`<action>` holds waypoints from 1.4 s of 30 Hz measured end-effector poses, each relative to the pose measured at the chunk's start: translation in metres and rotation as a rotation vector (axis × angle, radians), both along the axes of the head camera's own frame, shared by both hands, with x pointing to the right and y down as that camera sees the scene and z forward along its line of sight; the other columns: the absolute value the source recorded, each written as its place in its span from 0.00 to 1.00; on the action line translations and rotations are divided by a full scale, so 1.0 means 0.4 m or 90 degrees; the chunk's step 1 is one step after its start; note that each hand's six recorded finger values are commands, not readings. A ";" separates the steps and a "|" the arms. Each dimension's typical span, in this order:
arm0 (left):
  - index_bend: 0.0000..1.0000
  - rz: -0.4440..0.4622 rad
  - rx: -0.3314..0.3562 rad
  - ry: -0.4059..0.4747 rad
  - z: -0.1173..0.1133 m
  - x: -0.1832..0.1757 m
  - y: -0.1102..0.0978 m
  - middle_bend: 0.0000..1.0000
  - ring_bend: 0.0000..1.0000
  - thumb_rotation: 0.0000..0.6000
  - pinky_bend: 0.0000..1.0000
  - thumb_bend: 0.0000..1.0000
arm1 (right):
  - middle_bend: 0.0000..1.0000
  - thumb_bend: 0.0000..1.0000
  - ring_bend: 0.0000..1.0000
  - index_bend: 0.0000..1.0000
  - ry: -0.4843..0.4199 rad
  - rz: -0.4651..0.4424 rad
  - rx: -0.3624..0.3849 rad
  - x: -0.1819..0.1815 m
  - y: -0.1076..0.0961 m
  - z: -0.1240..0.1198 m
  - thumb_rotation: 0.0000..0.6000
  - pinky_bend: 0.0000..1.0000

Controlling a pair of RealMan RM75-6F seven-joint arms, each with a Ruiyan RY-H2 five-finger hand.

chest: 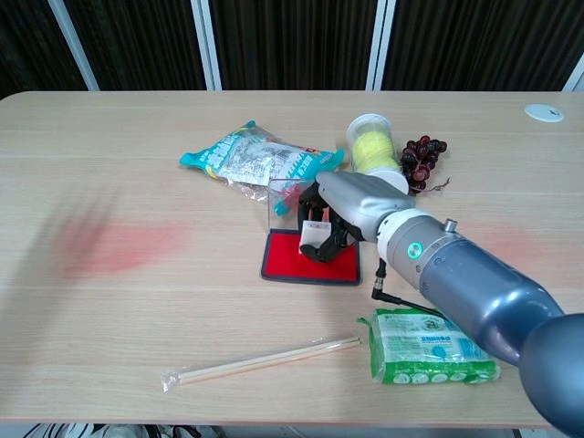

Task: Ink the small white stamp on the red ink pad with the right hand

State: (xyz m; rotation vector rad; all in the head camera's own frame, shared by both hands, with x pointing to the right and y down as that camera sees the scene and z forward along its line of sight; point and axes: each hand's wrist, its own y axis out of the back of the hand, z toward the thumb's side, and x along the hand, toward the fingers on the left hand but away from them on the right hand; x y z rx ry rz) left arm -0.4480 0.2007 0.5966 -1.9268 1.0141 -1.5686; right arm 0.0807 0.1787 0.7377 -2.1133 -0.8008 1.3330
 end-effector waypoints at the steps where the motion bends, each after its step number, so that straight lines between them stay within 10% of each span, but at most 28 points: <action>1: 0.00 -0.001 0.000 0.001 0.000 0.000 0.000 0.00 0.00 1.00 0.00 0.04 | 0.65 0.61 0.56 0.78 0.001 -0.001 0.000 0.000 0.001 0.001 1.00 0.59; 42: 0.00 -0.001 0.001 0.003 -0.001 -0.001 0.001 0.00 0.00 1.00 0.00 0.04 | 0.65 0.61 0.56 0.78 -0.009 0.001 0.014 -0.025 0.011 -0.005 1.00 0.59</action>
